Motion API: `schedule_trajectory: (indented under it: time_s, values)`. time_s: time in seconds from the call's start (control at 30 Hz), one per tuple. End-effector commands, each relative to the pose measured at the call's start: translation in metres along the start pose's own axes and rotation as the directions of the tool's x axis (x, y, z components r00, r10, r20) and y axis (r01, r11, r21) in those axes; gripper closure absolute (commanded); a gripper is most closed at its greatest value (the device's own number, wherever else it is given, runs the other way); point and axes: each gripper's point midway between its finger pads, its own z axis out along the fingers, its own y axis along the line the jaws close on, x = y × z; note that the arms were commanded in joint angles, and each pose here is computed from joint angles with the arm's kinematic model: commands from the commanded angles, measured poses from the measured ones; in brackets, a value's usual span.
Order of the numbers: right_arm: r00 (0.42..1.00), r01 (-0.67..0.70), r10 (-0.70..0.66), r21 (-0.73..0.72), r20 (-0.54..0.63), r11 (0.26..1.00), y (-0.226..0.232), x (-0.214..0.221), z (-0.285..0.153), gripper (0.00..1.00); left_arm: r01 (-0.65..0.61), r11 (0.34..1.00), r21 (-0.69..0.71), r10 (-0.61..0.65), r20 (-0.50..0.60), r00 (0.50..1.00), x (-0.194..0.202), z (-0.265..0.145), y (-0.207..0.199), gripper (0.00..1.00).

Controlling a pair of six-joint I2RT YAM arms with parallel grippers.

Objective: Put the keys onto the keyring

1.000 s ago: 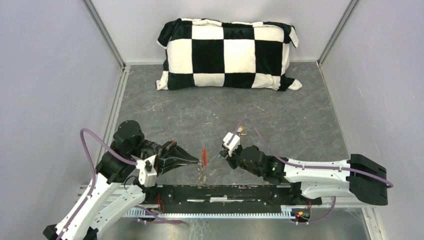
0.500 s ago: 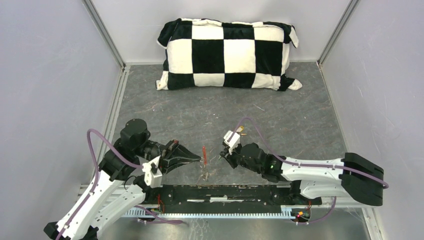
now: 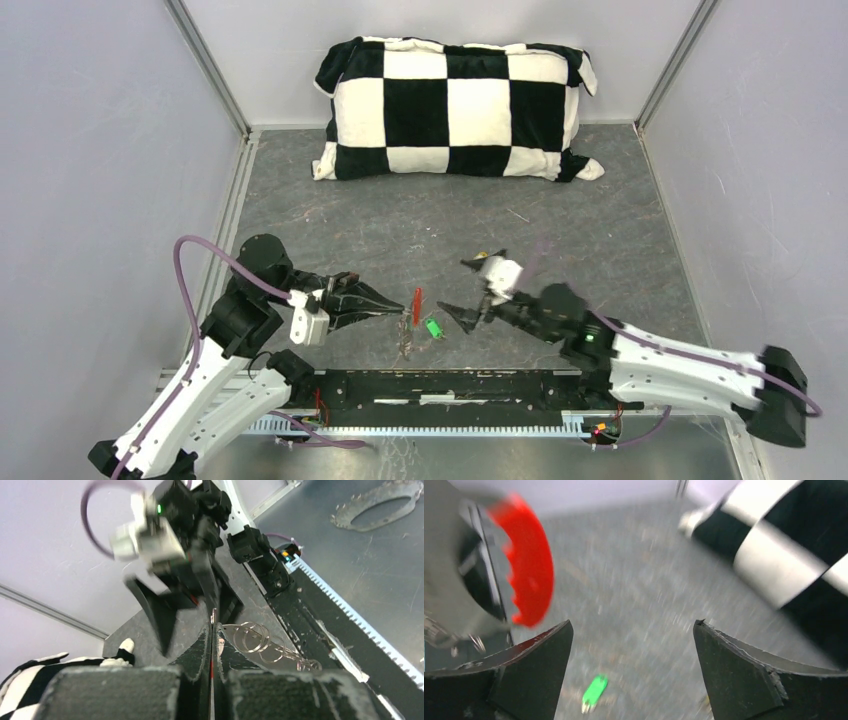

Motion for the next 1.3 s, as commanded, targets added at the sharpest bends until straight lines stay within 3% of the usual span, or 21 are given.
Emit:
schedule_trajectory:
  time_s: [0.0, 0.2, 0.53, 0.83, 1.27]
  values:
    - [0.919, 0.164, -0.144, -0.022, 0.366, 0.986, -0.001, -0.101, -0.038, 0.02, 0.118, 0.992, -0.052, -0.115, 0.050, 0.992, -0.018, 0.003, 0.018, 0.98]
    - [0.882, 0.268, -0.139, -0.234, 0.451, 0.935, 0.039, -0.150, -0.043, 0.08, 0.225, 0.966, -0.131, -0.212, 0.106, 0.972, -0.019, 0.004, 0.031, 0.98]
    - [0.849, 0.313, -0.092, -0.355, 0.520, 0.881, 0.066, -0.173, -0.041, 0.28, 0.248, 0.958, -0.147, -0.234, 0.109, 0.966, -0.017, 0.005, 0.035, 0.98]
    - [0.818, 0.310, -0.060, -0.351, 0.572, 0.884, 0.067, -0.190, -0.044, 0.52, 0.253, 0.958, -0.136, -0.241, 0.100, 0.965, -0.013, 0.005, 0.032, 0.98]
    - [0.829, 0.293, -0.045, -0.364, 0.558, 0.884, 0.068, -0.194, -0.034, 0.62, 0.255, 0.959, -0.121, -0.244, 0.097, 0.965, -0.012, 0.006, 0.031, 0.98]
